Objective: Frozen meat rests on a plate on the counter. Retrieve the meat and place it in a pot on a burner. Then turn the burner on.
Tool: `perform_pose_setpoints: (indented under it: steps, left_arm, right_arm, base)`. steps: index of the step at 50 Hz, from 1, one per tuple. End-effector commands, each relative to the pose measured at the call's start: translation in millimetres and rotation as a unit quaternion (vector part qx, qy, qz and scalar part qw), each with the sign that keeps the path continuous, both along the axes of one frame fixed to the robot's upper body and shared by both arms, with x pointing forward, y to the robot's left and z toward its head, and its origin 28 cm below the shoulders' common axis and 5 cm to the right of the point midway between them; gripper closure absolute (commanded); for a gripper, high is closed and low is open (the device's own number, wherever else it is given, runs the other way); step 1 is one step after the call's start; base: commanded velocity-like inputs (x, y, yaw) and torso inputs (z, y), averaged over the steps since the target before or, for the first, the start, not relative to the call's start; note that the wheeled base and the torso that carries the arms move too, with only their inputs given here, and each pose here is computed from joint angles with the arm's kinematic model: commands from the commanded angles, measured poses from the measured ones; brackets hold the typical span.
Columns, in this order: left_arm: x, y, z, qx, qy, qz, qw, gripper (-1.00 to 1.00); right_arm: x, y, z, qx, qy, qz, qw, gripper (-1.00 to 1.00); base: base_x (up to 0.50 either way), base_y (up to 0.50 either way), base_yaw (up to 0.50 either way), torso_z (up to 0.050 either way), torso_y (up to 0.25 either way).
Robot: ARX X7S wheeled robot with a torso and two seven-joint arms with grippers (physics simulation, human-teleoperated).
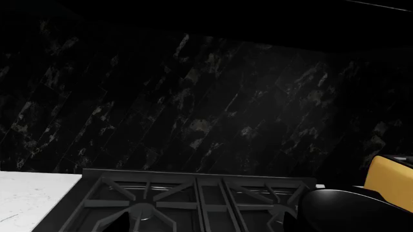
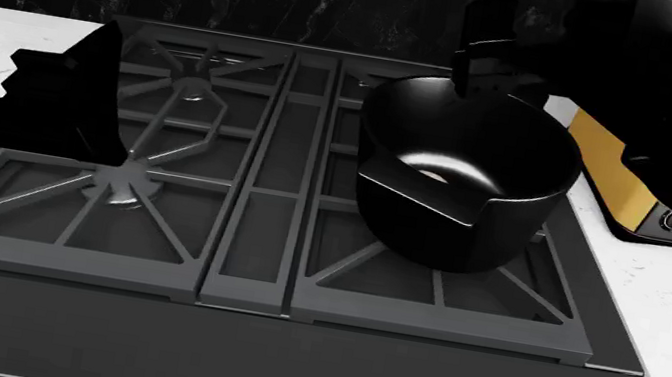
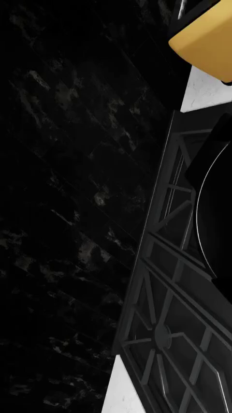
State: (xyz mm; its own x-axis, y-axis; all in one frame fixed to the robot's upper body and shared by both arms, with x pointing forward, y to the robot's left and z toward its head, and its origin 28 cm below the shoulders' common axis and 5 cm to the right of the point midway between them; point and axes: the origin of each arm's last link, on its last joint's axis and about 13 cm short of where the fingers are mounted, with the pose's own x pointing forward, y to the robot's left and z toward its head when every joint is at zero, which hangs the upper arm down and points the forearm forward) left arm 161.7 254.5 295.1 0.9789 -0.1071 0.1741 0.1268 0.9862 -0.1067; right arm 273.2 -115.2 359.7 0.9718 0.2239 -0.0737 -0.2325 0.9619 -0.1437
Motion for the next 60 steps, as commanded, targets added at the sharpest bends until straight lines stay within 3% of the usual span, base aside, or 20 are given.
perform_pose_setpoints:
  steps: [1,41,53,60]
  left_arm:
    - [1,-2.3,-1,0.005,0.001,-0.002,1.000,-1.00]
    - [6,-8.9,-1,0.018,0.007,-0.007,1.000,-1.00]
    - [7,-11.4,-3,0.021,0.008,-0.009,1.000,-1.00]
    - [6,-12.8,-6,0.016,-0.009,-0.010,1.000,-1.00]
  right_arm:
    - [-19,-4.0,2,0.013,-0.037,0.001,0.999,-1.00]
    - [-14,-13.9,-11,0.028,-0.035,-0.012,0.999,-1.00]
    - [-14,-14.9,-15,0.026,-0.036,-0.013,0.999,-1.00]
    - [-18,-16.5,-19,0.036,-0.048,-0.024,0.998,-1.00]
  base:
    - [0.00,0.00,0.00,0.000,0.000]
    - [-0.14,-0.05,0.00,0.000,0.000]
    - [-0.48,0.00,0.00,0.000,0.000]
    - [0.00,0.00,0.00,0.000,0.000]
